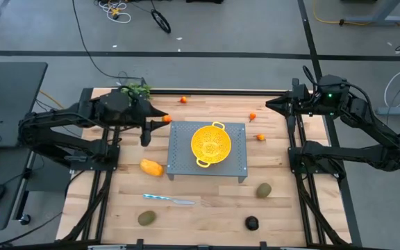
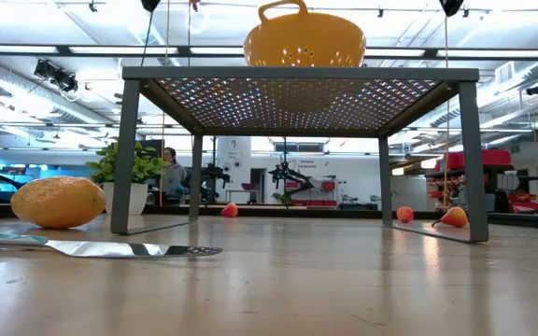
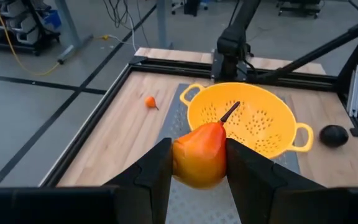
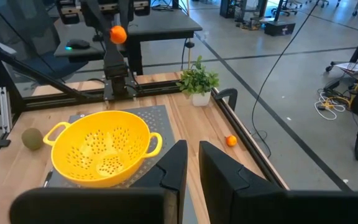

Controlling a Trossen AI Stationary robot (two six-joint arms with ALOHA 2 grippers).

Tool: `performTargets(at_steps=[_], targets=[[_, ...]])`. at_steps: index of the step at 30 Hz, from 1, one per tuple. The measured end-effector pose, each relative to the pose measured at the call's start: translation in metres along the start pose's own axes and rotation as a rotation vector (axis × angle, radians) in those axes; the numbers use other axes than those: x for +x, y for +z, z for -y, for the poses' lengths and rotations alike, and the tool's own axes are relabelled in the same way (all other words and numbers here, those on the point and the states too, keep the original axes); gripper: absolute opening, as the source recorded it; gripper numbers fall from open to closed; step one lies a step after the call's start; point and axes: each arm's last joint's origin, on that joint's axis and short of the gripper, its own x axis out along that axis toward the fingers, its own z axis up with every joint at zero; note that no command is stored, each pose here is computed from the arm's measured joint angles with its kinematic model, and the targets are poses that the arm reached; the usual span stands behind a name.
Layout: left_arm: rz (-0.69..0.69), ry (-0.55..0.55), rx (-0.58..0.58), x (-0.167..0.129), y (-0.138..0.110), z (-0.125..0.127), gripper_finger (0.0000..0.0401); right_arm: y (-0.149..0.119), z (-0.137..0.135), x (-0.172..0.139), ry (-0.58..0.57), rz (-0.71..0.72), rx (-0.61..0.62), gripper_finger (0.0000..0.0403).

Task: Pick & Place Fruit
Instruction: Put the pear into the strainer bowl on the shelf

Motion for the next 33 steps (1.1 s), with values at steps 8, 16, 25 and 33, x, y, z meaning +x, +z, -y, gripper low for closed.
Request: performTargets(at_steps=[8, 16, 25, 33], targets=[[0.044, -0.002, -0.006, 0.01, 0.005, 0.002, 0.0142, 0.0, 0.0, 0.0, 0.0, 0.0, 0.0, 0.0047], [0.112, -0.017, 0.028, 0.032, 0.013, 0.008, 0.0142, 0.0, 0.0, 0.0, -0.001, 0.0, 0.0, 0.0047], [0.091, -0.041, 0.045, 0.042, 0.01, 0.011, 0.0142, 0.0, 0.0, 0.0, -0.001, 0.0, 0.0, 0.0047], [0.119, -0.041, 0.05, 0.042, 0.013, 0.011, 0.0142, 0.0, 0.0, 0.0, -0.002, 0.0, -0.002, 0.0047]])
